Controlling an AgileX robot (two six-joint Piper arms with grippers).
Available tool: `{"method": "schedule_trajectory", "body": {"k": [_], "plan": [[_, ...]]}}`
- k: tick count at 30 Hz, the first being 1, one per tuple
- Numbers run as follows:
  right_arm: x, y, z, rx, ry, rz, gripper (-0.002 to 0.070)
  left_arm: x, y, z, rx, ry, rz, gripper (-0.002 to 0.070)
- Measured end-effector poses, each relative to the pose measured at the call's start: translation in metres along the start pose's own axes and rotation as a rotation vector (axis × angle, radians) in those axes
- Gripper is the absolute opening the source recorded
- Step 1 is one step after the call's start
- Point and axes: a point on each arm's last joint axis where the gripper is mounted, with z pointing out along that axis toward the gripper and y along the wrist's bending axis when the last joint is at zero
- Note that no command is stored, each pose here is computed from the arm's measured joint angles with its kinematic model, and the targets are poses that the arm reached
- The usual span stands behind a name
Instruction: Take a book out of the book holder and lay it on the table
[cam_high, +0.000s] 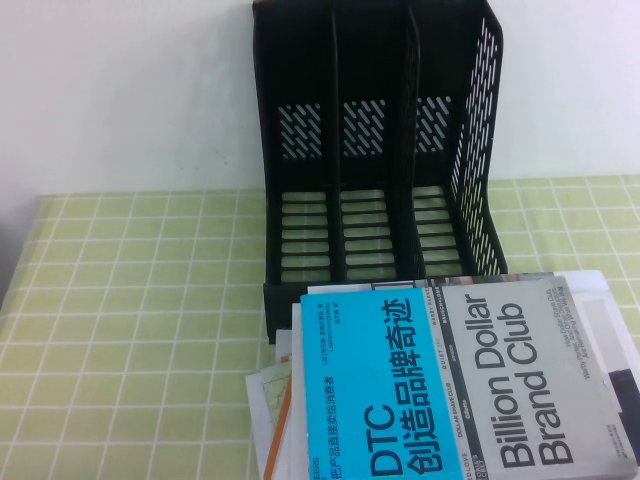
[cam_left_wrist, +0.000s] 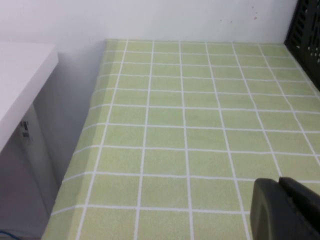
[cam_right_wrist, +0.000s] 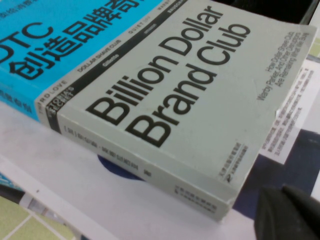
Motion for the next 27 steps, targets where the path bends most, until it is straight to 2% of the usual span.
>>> {"method": "schedule_trajectory", "body": {"k": [27], "plan": [[0.0000,0.0000,0.0000,0.000,0.000,0.000,-0.0002,-0.0002,0.0000,0.0000,0.000,-0.002,-0.028,-0.0002]]}}
